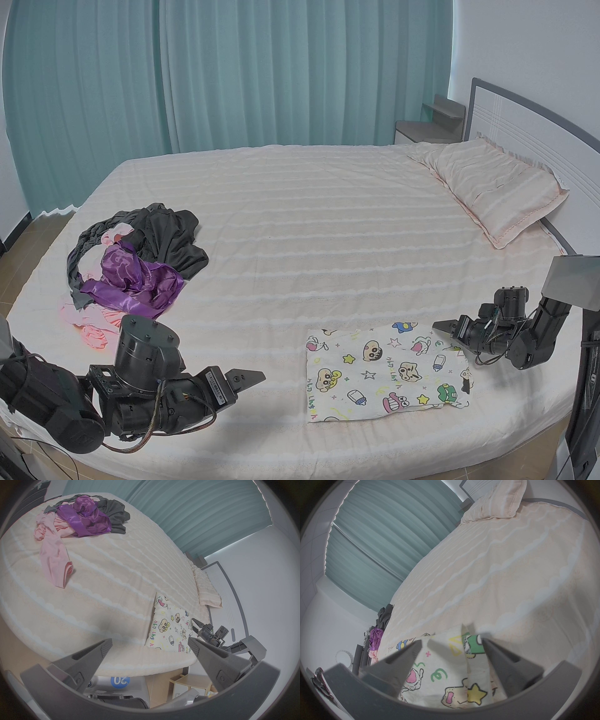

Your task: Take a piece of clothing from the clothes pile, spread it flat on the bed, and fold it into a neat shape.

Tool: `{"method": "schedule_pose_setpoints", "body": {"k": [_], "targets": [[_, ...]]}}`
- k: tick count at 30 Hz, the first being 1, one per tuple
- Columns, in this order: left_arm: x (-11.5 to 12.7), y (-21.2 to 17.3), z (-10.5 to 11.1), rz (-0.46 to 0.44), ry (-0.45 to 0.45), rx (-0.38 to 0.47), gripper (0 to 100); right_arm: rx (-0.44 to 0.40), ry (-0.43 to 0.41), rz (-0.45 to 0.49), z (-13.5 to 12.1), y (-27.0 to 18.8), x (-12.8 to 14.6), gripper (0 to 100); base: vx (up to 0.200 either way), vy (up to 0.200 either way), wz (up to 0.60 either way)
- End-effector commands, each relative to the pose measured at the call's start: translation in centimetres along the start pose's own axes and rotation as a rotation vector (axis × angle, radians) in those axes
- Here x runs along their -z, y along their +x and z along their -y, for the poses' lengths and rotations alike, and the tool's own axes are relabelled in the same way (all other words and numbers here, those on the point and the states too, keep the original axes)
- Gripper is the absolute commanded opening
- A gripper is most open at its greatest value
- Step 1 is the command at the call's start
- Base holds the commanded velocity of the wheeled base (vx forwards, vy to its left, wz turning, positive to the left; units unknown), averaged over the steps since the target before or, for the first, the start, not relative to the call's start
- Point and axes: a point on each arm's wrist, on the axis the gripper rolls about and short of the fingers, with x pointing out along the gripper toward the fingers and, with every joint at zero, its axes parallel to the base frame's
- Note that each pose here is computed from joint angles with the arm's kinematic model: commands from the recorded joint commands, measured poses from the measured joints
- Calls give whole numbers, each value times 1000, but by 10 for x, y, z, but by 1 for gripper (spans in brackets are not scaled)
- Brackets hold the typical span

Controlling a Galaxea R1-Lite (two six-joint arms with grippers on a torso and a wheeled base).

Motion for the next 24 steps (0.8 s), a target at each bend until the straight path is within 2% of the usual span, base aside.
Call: {"method": "schedule_pose_setpoints", "body": {"k": [1,11,22,23,24], "targets": [[0,0,0,0,-1,-1,100,-2,-3,-6,-1,2,2,0,0,0,0],[0,1,-1,-2,-1,-5,100,-8,-7,63,2,3,-17,0,0,0,0],[1,7,-2,-5,-1,-13,100,-19,-14,72,2,5,-21,0,0,0,0],[1,7,-2,-6,0,-12,100,-19,-13,70,2,5,-21,100,0,0,0],[1,7,-2,-5,-1,-13,100,-18,-14,72,2,5,-21,100,0,0,0]]}}
